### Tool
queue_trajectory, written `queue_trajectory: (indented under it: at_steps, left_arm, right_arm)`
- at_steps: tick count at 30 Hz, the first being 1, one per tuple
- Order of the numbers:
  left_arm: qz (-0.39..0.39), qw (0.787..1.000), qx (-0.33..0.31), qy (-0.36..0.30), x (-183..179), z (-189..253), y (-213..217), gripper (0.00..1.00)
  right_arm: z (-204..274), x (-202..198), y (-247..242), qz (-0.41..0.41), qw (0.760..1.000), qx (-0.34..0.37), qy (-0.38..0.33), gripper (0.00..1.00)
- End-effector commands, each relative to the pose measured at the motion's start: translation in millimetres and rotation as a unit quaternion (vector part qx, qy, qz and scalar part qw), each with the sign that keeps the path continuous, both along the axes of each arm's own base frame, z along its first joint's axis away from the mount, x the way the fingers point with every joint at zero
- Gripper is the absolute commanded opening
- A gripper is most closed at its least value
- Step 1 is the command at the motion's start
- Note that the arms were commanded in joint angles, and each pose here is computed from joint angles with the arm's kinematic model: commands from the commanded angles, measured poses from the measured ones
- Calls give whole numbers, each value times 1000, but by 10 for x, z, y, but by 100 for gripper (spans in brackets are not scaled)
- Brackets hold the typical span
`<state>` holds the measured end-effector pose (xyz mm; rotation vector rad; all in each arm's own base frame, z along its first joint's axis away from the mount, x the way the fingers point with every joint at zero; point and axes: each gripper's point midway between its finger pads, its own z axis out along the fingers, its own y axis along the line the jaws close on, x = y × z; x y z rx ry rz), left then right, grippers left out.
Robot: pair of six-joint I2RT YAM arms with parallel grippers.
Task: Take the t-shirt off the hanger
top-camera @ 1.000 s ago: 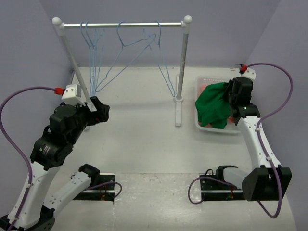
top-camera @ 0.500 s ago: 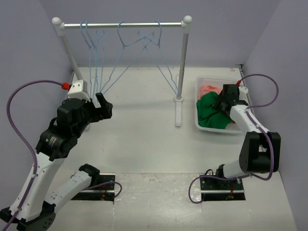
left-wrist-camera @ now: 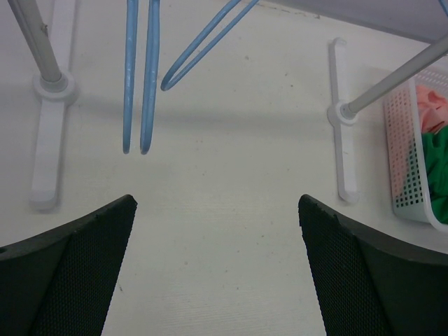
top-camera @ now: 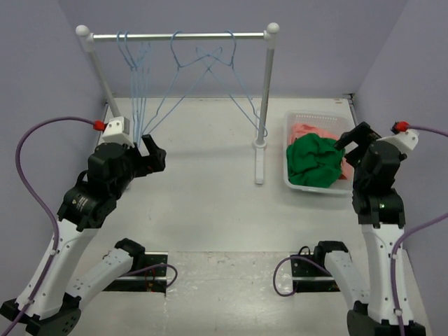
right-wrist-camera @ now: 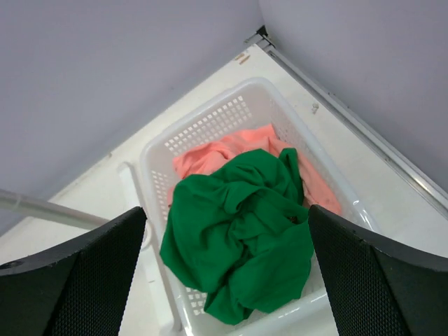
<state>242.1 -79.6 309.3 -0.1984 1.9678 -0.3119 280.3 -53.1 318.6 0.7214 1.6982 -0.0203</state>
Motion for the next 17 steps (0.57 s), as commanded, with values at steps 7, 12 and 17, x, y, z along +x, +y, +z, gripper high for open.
queue_trajectory:
  at_steps: [7,12,17]
  left_arm:
    - [37,999,-12,-23,76,-112,80,100]
    - [47,999,-11,-25,86,-153,110,100]
    - [54,998,-11,-30,121,-206,120,100]
  right_arm:
    - [-623,-506,283,61,996,46,54,99]
    - [-857,-587,324,74,994,46,68,99]
    - [-753,-617,331,80,995,38,44,99]
